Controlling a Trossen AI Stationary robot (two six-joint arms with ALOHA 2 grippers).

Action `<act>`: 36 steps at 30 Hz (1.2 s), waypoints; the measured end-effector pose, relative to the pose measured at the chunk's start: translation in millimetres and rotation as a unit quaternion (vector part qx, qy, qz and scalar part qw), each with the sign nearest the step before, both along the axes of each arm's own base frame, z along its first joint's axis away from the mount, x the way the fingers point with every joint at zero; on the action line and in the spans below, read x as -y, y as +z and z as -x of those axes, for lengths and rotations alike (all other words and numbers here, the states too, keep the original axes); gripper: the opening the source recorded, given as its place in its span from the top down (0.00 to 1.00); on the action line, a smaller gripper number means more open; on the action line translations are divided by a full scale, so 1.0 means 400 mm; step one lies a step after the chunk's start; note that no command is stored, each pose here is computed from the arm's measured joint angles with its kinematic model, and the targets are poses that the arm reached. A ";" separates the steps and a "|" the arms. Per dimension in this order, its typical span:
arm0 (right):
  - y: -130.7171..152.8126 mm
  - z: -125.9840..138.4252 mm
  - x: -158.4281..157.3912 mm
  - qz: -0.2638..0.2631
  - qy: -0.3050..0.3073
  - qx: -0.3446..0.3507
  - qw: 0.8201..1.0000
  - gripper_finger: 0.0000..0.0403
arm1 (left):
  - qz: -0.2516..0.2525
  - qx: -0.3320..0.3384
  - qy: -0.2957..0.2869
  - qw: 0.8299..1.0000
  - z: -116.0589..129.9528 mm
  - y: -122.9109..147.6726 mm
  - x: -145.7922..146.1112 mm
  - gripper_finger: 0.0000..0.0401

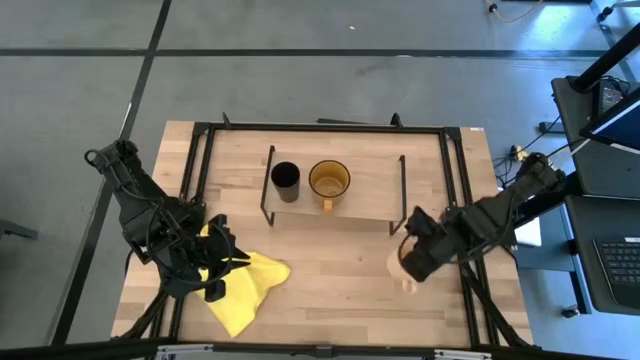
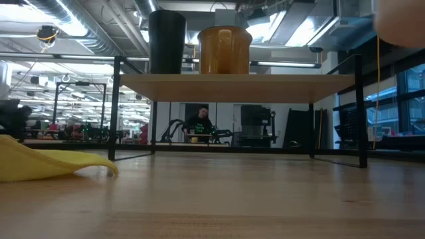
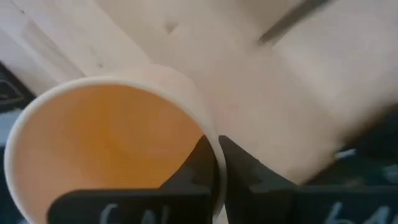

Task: Stack small to large cups/mugs on shelf
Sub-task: Put the orange mug on the shelf

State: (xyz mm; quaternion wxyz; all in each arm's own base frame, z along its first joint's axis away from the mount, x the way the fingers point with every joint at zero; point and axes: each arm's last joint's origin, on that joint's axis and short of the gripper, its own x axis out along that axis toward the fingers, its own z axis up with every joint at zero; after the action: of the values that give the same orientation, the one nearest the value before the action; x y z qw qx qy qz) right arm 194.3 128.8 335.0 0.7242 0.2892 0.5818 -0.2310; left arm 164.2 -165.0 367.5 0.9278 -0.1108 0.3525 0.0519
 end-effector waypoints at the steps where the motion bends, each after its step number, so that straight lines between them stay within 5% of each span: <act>1: 0.021 -0.010 0.009 0.019 0.015 -0.007 1.000 0.97 | 0.000 0.001 0.001 1.000 0.000 0.000 0.000 0.86; 6: 0.095 -0.079 0.065 0.067 0.055 0.012 0.996 0.97 | 0.003 0.001 0.004 1.000 0.000 0.000 0.000 0.86; 14: 0.145 -0.135 0.252 0.137 0.021 0.028 0.990 0.96 | 0.009 0.007 0.011 1.000 -0.002 0.001 0.001 0.86; 36: 0.017 -0.242 0.503 0.033 0.055 -0.067 0.996 0.96 | 0.010 0.020 0.021 1.000 -0.004 0.004 0.001 0.86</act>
State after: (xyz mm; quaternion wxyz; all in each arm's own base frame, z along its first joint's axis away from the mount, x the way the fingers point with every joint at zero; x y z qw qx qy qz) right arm 291.1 -72.6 341.7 0.7045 0.2169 0.6360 -0.2286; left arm 165.8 -165.5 369.2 0.9321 -0.1281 0.3322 0.0656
